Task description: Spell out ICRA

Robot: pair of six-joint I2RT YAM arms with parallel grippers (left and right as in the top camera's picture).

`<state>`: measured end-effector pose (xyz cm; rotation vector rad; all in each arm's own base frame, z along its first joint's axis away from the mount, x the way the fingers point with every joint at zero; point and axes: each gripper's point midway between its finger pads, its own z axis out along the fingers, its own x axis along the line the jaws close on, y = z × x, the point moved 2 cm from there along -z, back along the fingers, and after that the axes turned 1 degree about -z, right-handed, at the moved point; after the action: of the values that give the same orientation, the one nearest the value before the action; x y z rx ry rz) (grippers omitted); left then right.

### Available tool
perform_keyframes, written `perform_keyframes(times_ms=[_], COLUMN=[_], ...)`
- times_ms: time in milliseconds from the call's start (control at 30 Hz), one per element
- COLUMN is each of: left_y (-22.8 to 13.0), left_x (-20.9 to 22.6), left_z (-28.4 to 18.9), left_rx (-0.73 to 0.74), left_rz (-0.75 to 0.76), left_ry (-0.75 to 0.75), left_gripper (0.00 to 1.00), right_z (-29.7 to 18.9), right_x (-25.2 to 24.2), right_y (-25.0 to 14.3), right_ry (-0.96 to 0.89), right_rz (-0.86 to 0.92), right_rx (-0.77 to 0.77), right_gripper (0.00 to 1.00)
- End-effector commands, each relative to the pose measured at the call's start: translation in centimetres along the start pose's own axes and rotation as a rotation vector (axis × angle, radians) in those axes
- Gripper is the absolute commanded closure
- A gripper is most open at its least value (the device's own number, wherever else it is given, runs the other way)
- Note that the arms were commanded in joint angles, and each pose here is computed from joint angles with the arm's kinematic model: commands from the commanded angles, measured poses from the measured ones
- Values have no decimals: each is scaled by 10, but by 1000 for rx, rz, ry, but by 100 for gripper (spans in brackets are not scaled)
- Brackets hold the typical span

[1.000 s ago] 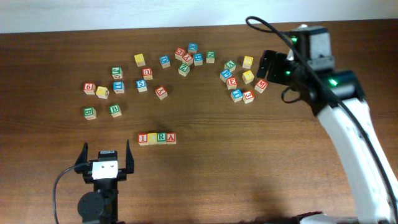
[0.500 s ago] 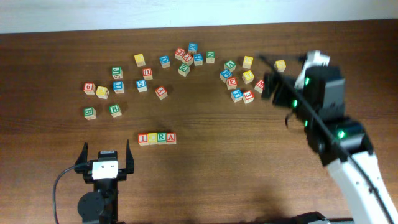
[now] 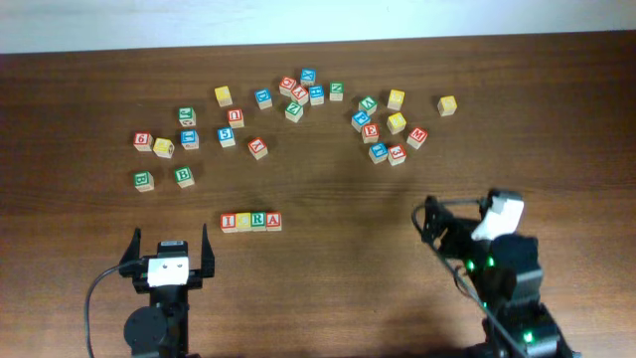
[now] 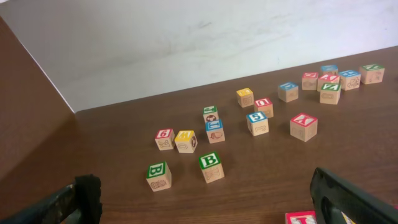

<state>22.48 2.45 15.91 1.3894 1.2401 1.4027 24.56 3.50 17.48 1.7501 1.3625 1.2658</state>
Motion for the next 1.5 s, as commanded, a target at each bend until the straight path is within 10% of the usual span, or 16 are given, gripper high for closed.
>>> perform_keyframes(times_ms=[0,1000,1467], left_y=[-1,-1,-1], left_x=[-3,-3,-3], left_z=[0,0,0], left_rx=[-2,-2,-2], left_rz=[8,8,8], left_ry=[-18,-18,-18], left_gripper=[1,1,1], right_z=[-14,-37,-17], right_x=[2,-23,-39], right_y=[6,32,-6], right_ry=[40,73,-7], right_rz=[-2,43,46], right_rx=[-94,-558,-370], right_gripper=[1,2,2])
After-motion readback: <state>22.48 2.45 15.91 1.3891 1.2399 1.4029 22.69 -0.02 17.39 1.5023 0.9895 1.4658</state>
